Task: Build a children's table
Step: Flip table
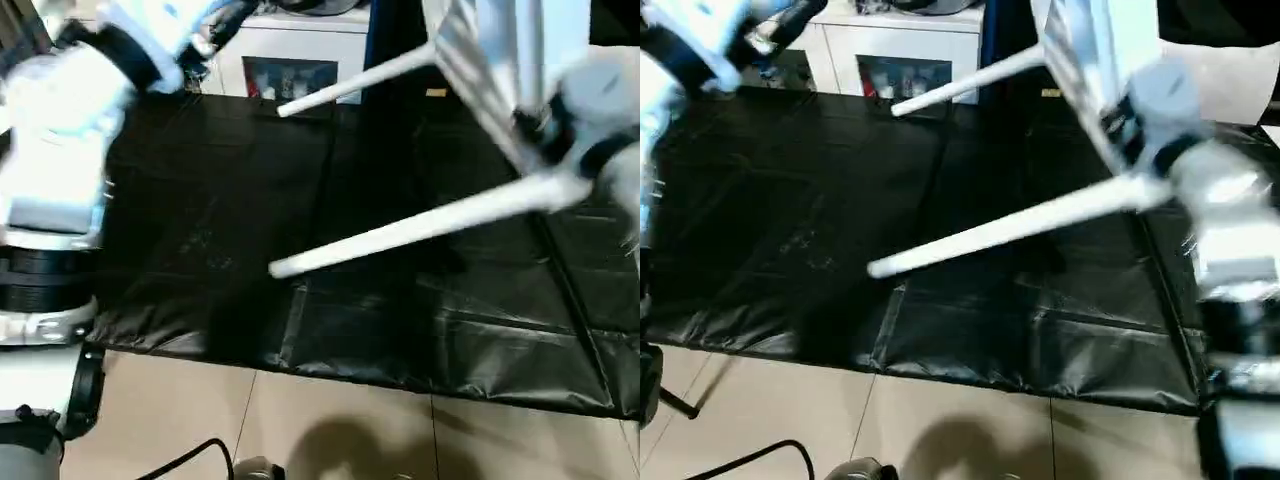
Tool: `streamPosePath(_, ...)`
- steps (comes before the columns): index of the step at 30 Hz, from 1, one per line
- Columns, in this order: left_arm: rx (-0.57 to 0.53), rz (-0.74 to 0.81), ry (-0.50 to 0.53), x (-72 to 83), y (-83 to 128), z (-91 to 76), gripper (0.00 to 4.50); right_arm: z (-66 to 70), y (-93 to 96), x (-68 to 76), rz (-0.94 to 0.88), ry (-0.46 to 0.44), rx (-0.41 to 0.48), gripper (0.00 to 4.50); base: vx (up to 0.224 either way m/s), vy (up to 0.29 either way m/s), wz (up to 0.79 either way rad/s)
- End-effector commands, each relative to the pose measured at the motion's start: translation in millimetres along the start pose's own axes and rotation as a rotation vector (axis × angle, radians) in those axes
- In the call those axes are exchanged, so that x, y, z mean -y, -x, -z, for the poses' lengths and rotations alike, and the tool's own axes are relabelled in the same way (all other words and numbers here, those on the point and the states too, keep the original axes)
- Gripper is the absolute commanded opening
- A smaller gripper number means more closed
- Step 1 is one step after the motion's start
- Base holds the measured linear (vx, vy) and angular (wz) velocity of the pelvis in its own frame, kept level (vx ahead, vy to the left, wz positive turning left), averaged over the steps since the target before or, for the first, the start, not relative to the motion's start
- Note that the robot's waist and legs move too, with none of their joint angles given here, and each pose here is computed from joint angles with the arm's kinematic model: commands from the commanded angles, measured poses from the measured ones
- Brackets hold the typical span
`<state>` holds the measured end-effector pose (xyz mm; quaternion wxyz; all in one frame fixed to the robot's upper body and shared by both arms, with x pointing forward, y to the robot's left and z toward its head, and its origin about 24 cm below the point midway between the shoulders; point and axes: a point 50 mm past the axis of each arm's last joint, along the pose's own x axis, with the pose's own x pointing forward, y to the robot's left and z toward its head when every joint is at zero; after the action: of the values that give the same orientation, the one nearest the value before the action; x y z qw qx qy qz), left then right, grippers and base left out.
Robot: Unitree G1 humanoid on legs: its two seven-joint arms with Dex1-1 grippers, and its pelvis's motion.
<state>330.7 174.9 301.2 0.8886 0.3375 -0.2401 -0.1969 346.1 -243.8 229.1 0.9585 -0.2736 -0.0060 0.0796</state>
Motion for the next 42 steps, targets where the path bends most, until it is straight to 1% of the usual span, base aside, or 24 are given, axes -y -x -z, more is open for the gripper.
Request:
streamPosePath(1,-0.136,0.029,0.183,9.3,3,31.3,2.05,-10.8,-1.3,-17.6,-0.228,0.018,0.052,2.67,0.000,0.000,0.00)
streamPosePath(3,-0.154,0.016,0.227,9.5,5,33.2,2.03,-14.3,-1.8,-17.4,-0.261,0.019,0.082,2.74,0.000,0.000,0.00)
streamPosePath(5,-0.166,0.009,0.257,9.7,7,34.2,2.02,-19.1,-2.2,-17.3,-0.271,0.008,0.138,3.07,0.000,0.000,0.00)
streamPosePath(8,-0.171,0.015,0.291,11.8,8,34.3,2.02,-34.0,-1.8,-10.8,-0.222,-0.004,0.286,3.26,0.000,0.000,0.00)
streamPosePath(9,-0.173,0.014,0.296,12.1,8,34.3,2.02,-36.4,-1.6,-10.1,-0.220,-0.001,0.307,3.26,0.000,0.000,0.00)
streamPosePath(10,-0.178,0.013,0.308,13.2,8,34.6,2.02,-42.6,-0.5,-8.0,-0.205,0.014,0.356,3.50,0.000,0.000,0.00)
streamPosePath(13,-0.191,-0.002,0.340,15.1,8,35.2,2.02,-57.5,3.5,-5.2,-0.199,0.013,0.480,3.69,0.000,0.000,0.00)
streamPosePath(14,-0.195,-0.008,0.353,16.1,8,35.2,2.02,-67.8,7.2,-2.7,-0.171,0.011,0.571,3.88,0.000,0.000,0.00)
streamPosePath(15,-0.197,-0.009,0.356,16.4,8,35.2,2.02,-70.4,8.3,-2.0,-0.163,0.011,0.595,3.88,0.000,0.000,0.00)
streamPosePath(19,-0.223,-0.028,0.371,18.0,10,36.9,2.02,-97.1,23.6,1.0,-0.097,0.013,0.824,4.18,0.000,0.000,0.00)
streamPosePath(20,-0.222,-0.027,0.370,18.2,10,36.9,2.02,-101.7,27.2,1.6,-0.087,0.008,0.865,4.39,0.000,0.000,0.00)
streamPosePath(23,-0.225,-0.027,0.363,18.5,11,37.7,2.01,-111.0,36.3,0.9,-0.085,-0.031,0.964,4.49,0.000,0.000,0.00)
streamPosePath(25,-0.220,-0.021,0.353,19.4,13,40.1,2.00,-112.1,39.7,-7.7,-0.129,-0.088,0.999,4.50,0.000,0.000,0.00)
streamPosePath(28,-0.192,0.006,0.344,22.1,18,44.2,1.97,-98.9,36.8,-30.1,-0.192,-0.222,0.970,4.50,0.000,0.000,0.00)
streamPosePath(30,-0.202,-0.007,0.331,21.9,23,50.6,1.97,-74.1,31.9,-58.0,-0.218,-0.343,0.888,4.50,0.000,0.000,0.00)
streamPosePath(31,-0.202,-0.007,0.331,21.9,23,50.6,1.94,-74.1,31.9,-58.0,-0.218,-0.343,0.888,4.50,0.000,0.000,0.00)
streamPosePath(32,-0.200,-0.012,0.331,21.7,25,52.1,1.92,-65.7,31.0,-65.2,-0.214,-0.397,0.865,4.50,0.000,0.000,0.00)
streamPosePath(33,-0.189,-0.012,0.341,21.5,26,53.6,1.90,-51.3,29.3,-72.9,-0.197,-0.491,0.824,4.50,0.000,0.000,0.00)
streamPosePath(34,-0.182,-0.037,0.363,19.7,30,57.3,1.90,-21.9,29.3,-87.5,-0.181,-0.600,0.735,4.50,0.000,0.000,0.00)
streamPosePath(35,-0.182,-0.037,0.363,19.7,30,57.3,1.87,-21.9,29.3,-87.5,-0.181,-0.600,0.735,4.50,0.000,0.000,0.00)
streamPosePath(36,-0.180,-0.044,0.367,18.7,32,59.4,1.86,0.1,33.1,-98.8,-0.179,-0.635,0.662,4.50,0.000,0.000,0.00)
streamPosePath(37,-0.182,-0.049,0.363,17.9,34,61.4,1.86,14.9,38.8,-106.7,-0.184,-0.654,0.614,4.50,0.000,0.000,0.00)
streamPosePath(39,-0.183,-0.051,0.362,17.7,35,62.4,1.86,20.7,41.9,-109.7,-0.185,-0.664,0.593,4.50,0.000,0.000,0.00)
streamPosePath(42,-0.174,-0.037,0.355,19.0,39,65.0,1.85,44.8,52.5,-117.0,-0.130,-0.721,0.503,4.50,0.000,0.000,0.00)
